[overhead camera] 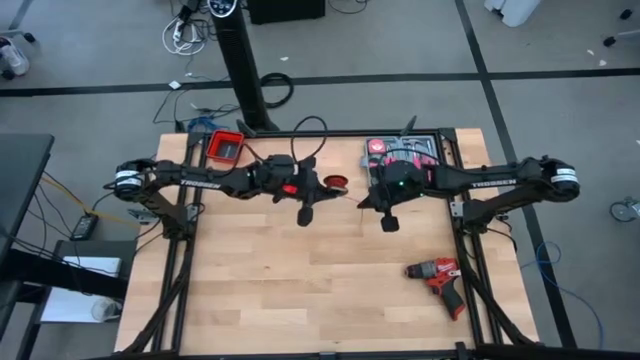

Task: Coil cords
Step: Coil the red wire onto the black spool

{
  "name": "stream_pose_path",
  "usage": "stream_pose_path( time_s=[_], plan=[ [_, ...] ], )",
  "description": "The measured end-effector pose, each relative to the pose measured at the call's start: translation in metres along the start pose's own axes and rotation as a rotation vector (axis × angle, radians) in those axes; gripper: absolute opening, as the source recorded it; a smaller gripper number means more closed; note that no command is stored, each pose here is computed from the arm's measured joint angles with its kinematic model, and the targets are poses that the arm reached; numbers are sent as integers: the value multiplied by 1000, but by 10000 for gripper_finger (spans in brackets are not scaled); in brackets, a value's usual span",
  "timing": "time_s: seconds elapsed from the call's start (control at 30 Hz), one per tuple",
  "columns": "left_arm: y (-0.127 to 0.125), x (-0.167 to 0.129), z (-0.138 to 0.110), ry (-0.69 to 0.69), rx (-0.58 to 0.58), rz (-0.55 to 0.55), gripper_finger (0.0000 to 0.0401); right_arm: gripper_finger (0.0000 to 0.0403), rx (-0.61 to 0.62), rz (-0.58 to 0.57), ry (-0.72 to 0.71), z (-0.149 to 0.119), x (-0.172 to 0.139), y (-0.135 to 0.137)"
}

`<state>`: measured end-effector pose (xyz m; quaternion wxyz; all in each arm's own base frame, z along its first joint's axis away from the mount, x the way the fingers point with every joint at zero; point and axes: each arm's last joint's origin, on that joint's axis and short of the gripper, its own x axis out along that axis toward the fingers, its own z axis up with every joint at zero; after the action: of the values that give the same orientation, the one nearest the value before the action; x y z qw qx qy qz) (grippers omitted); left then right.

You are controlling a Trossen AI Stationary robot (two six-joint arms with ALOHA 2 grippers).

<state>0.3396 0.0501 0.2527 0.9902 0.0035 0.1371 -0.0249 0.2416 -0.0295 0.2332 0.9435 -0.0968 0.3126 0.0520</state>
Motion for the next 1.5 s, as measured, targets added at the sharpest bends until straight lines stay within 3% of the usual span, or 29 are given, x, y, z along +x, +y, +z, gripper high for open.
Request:
stream_pose_path(
  time_s=[0.17, 0.5, 0.87, 1.17, 1.5],
  plan=[
    [6, -2, -6, 60, -157, 20, 6, 0, -46, -19, -50, 5, -8, 0],
    [9, -5, -20, 195, -295, -36, 6, 0, -149, -118, -190, 20, -27, -4],
    [4, -5, -18, 189, -314, -213, 6, 0, -279, -223, -407, 40, -37, -14],
    [-11, -3, -2, 51, -237, -434, 6, 0, -362, -273, -543, 52, -31, -18],
    [-19, -3, 5, -9, -193, -535, 6, 0, -402, -324, -702, 65, -13, -17]
  ],
)
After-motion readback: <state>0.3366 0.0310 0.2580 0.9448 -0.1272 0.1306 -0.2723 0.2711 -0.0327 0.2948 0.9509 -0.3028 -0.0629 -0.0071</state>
